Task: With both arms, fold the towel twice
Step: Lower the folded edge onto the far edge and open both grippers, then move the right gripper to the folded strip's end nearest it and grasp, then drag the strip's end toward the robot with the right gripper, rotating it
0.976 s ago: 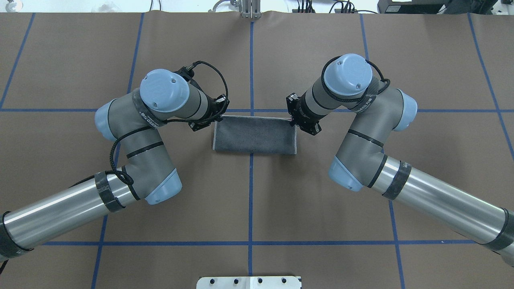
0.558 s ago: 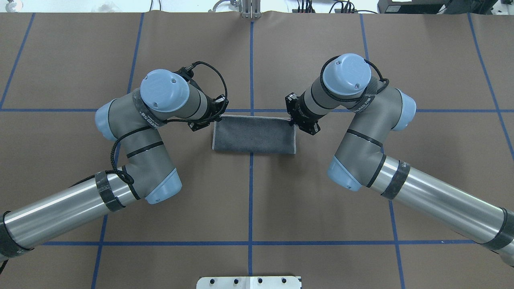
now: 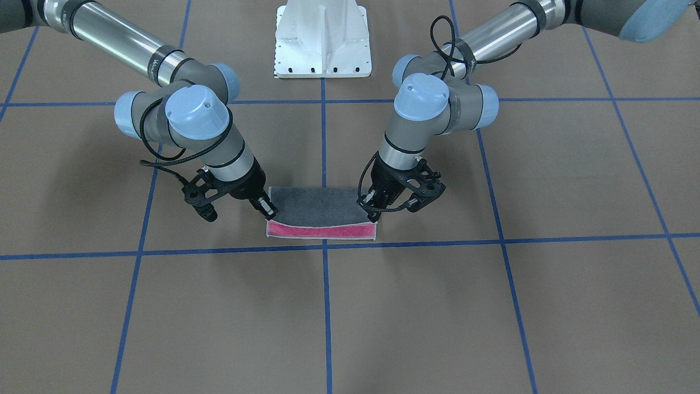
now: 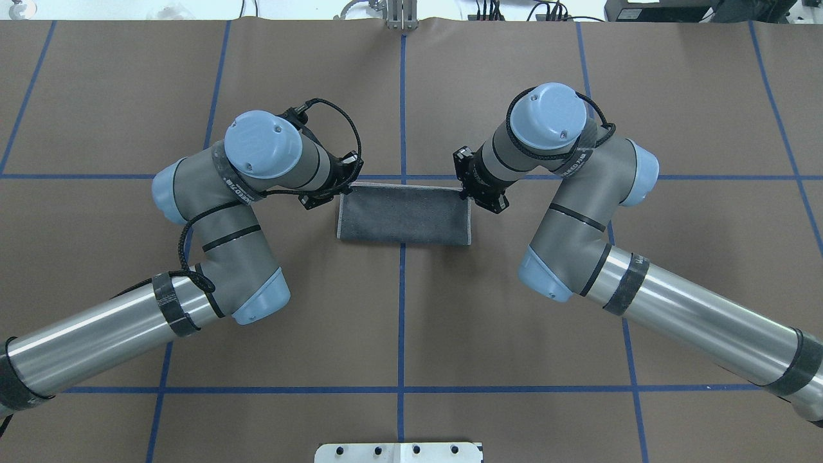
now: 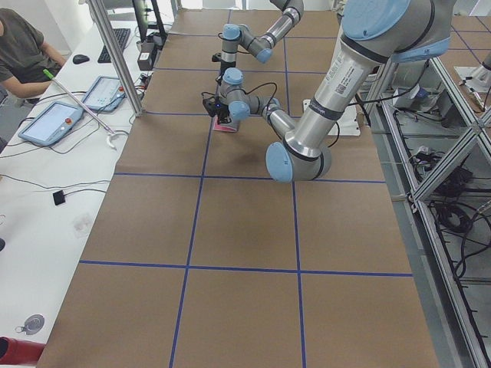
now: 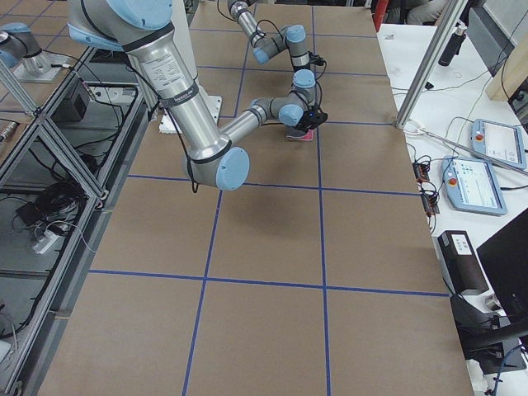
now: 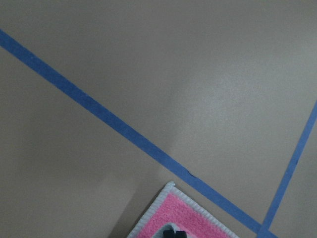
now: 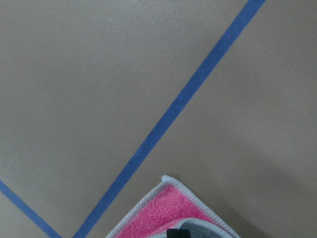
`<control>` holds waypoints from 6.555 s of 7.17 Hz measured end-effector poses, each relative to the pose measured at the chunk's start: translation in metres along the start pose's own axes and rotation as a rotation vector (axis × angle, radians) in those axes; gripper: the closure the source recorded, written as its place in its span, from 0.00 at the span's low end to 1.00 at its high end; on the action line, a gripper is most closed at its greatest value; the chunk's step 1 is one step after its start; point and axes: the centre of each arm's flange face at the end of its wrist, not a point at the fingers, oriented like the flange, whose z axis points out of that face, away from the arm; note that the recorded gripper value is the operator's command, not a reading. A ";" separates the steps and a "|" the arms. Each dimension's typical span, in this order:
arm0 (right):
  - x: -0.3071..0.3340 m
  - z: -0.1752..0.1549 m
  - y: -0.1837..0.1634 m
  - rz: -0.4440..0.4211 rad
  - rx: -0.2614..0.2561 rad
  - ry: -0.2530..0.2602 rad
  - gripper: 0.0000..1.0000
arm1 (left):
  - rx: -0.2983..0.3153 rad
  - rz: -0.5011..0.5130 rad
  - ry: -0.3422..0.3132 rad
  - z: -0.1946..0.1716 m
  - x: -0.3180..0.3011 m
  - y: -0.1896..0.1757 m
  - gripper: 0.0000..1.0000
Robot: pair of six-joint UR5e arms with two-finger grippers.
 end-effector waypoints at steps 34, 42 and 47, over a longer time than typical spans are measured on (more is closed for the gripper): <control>0.068 0.019 0.060 0.203 0.042 -0.045 1.00 | 0.017 -0.046 0.071 -0.030 0.017 -0.023 0.10; 0.099 -0.041 0.129 0.190 -0.029 -0.001 1.00 | -0.007 -0.049 0.090 -0.046 0.022 -0.023 0.11; 0.138 -0.062 0.204 0.179 -0.139 0.063 0.00 | -0.041 -0.039 0.109 -0.061 0.024 -0.013 0.11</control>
